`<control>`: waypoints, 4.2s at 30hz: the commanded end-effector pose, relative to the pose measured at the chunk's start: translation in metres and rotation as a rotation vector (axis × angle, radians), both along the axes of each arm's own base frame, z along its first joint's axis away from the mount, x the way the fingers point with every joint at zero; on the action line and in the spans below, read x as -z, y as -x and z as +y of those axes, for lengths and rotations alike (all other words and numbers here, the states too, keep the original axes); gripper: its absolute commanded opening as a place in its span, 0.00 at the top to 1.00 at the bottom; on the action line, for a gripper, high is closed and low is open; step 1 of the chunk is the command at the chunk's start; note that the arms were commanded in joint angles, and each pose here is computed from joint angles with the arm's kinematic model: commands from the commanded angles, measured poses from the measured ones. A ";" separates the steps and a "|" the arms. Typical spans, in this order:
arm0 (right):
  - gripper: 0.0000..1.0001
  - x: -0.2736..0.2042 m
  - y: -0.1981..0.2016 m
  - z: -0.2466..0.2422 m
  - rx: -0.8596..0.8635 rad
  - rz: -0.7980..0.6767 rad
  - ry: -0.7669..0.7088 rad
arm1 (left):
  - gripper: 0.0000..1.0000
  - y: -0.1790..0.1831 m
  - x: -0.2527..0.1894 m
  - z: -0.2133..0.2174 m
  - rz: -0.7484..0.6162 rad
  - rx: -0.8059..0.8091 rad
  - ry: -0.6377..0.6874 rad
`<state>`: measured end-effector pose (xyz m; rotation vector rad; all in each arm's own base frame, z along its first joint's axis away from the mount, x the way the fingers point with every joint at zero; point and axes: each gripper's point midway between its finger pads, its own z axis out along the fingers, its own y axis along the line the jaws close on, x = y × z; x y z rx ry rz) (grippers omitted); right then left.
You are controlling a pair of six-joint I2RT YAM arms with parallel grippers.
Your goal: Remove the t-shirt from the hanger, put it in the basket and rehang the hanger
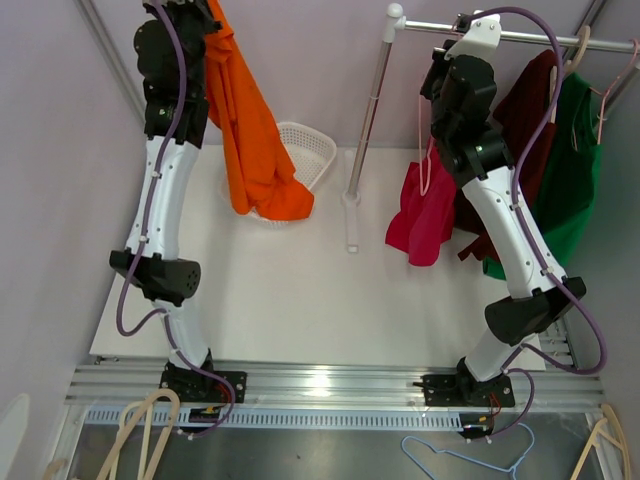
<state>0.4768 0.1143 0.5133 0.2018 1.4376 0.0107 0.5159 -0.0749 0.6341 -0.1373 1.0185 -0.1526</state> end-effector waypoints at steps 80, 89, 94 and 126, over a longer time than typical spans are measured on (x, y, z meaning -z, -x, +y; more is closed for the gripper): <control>0.45 -0.031 0.045 -0.042 0.070 0.034 -0.012 | 0.01 0.124 0.208 -0.186 0.662 0.380 -0.111; 0.43 -0.011 0.031 -0.082 0.177 0.121 -0.023 | 0.00 0.164 0.177 -0.222 0.504 0.539 -0.200; 0.43 0.001 0.015 -0.101 0.190 0.161 -0.038 | 0.01 0.182 0.169 -0.238 0.459 0.607 -0.250; 0.38 0.020 0.006 -0.103 0.199 0.204 -0.038 | 0.01 0.191 0.177 -0.255 0.442 0.633 -0.299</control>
